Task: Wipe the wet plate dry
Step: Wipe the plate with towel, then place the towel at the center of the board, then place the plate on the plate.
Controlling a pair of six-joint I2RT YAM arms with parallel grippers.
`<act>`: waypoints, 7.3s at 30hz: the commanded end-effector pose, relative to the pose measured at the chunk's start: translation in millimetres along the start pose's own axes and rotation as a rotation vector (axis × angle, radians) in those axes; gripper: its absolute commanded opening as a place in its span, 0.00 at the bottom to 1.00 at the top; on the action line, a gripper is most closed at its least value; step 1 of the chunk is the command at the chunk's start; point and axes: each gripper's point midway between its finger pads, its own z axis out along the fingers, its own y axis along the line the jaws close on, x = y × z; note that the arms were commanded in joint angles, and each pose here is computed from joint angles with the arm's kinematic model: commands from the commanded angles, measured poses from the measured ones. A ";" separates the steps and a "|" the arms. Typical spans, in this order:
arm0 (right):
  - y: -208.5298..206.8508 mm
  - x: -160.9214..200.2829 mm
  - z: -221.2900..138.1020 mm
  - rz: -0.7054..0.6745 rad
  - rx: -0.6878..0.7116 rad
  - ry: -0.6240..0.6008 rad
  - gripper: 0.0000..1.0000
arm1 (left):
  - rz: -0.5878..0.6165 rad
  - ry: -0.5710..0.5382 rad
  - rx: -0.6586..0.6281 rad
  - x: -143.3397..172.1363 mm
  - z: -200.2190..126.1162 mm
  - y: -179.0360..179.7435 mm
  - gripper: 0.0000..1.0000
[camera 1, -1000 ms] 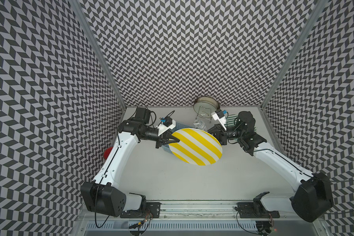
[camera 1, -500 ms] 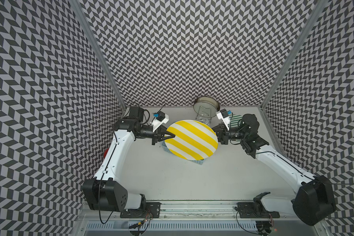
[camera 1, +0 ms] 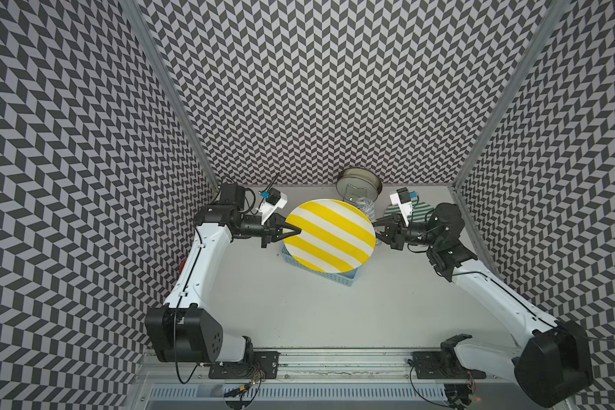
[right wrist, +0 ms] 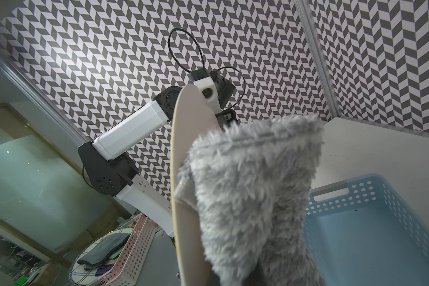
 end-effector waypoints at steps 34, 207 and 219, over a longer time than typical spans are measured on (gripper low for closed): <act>12.8 -2.0 3.6 -0.047 -0.010 -0.108 0.00 | -0.436 -0.249 -0.119 -36.3 0.0 53.5 0.00; -90.3 -49.2 -186.5 0.310 0.762 -0.689 0.00 | -0.182 -0.109 -0.635 -40.1 -23.6 102.7 1.00; -173.1 2.8 -257.9 0.552 0.972 -0.896 0.00 | -0.172 -0.100 -1.204 27.3 -96.6 179.1 1.00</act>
